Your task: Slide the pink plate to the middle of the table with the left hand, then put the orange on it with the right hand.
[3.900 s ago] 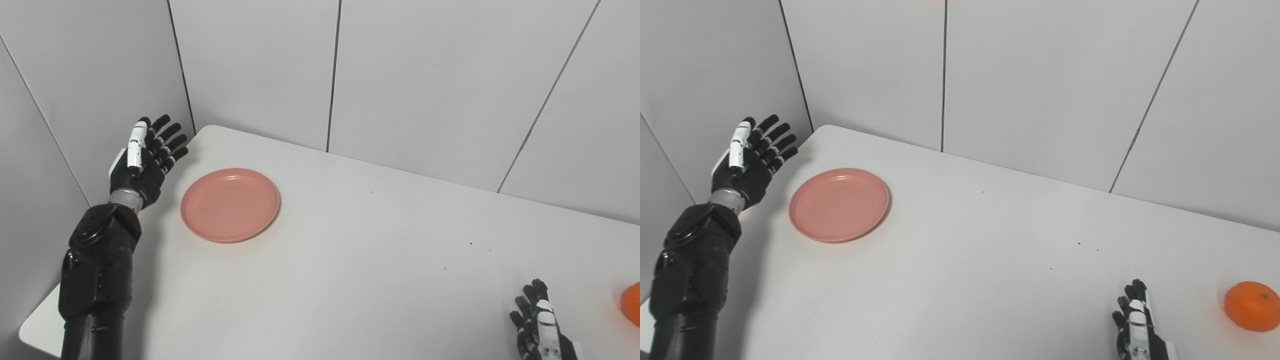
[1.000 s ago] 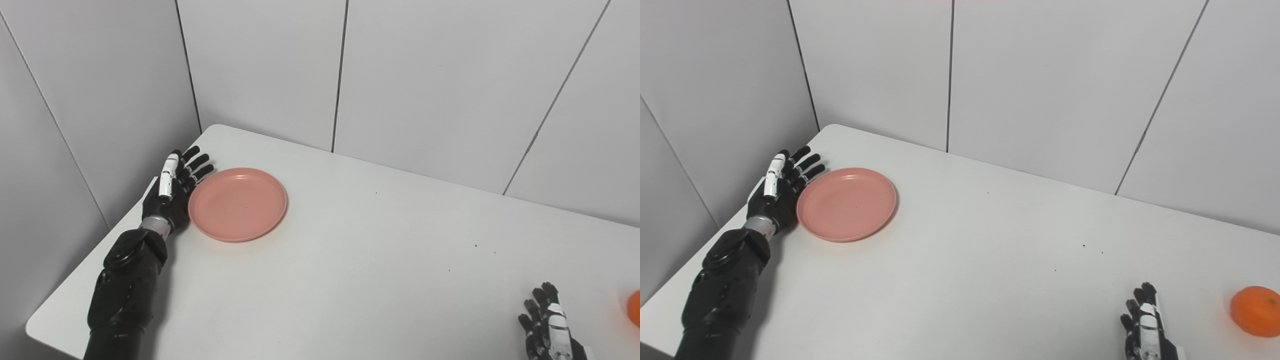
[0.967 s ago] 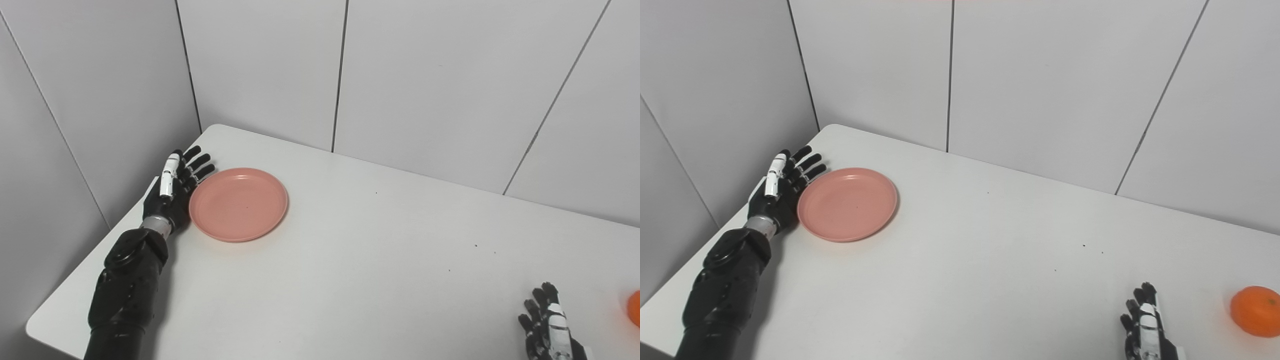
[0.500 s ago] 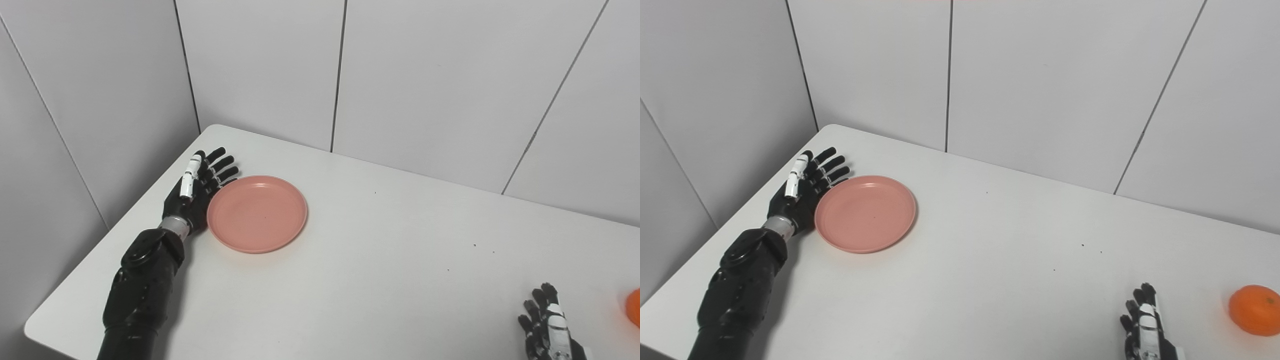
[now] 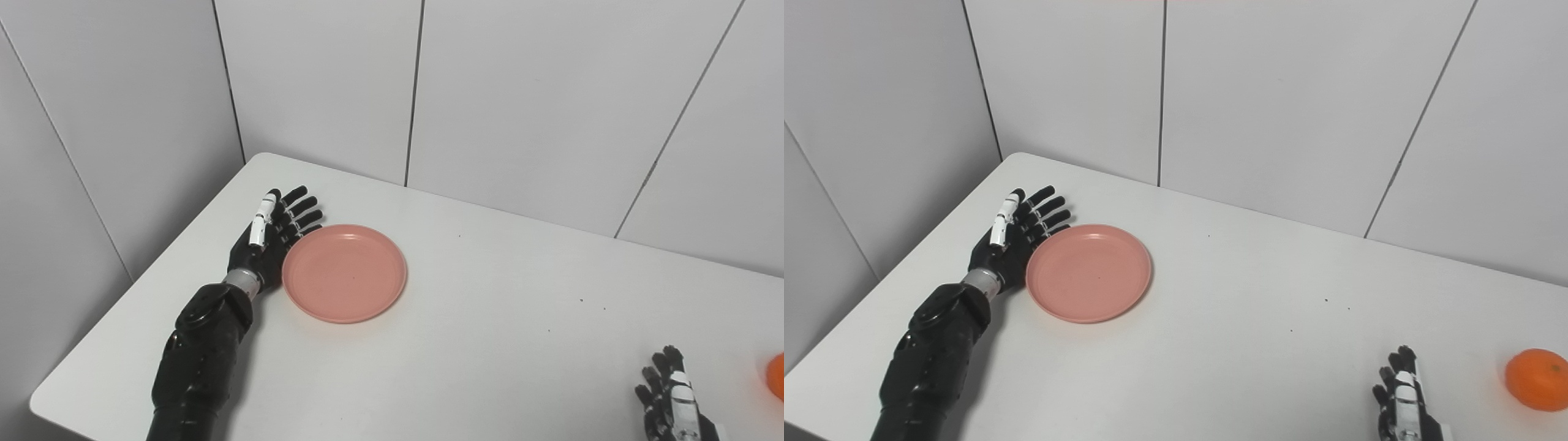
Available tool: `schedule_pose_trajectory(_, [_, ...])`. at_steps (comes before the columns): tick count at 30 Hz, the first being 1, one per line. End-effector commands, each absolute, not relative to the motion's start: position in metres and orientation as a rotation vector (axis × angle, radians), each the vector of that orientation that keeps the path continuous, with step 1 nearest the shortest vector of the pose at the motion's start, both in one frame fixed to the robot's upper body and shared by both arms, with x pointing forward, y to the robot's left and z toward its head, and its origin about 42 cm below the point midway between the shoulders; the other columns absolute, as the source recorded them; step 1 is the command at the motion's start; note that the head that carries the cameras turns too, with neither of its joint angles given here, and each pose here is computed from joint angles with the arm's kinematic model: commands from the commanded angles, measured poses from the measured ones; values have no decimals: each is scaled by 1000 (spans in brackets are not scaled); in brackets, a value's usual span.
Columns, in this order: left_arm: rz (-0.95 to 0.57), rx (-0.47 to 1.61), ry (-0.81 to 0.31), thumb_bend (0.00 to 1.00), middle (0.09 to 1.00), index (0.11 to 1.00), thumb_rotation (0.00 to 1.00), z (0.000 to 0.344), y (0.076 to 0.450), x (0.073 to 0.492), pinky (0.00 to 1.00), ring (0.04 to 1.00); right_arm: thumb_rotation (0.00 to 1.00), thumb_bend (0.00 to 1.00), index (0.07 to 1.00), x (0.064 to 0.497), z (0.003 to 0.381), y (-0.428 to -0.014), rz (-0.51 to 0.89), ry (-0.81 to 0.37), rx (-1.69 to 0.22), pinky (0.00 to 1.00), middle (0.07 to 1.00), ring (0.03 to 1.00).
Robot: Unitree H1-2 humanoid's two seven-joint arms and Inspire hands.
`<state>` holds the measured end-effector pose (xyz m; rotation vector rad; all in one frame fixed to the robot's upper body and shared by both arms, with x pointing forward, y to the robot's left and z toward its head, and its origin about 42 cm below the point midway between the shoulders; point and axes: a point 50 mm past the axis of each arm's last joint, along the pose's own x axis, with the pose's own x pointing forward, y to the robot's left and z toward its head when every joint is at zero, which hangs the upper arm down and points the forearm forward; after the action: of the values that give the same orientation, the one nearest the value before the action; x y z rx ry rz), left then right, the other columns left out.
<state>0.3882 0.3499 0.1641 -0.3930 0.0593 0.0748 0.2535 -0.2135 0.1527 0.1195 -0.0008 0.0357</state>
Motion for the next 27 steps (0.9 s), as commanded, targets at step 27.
schedule_pose_trajectory(27, [-64,-448,98,323,832,823,1000,172,278,393,783,816,1000,123,1000,258,166,-211,35,-75,131,1000,1000,1000])
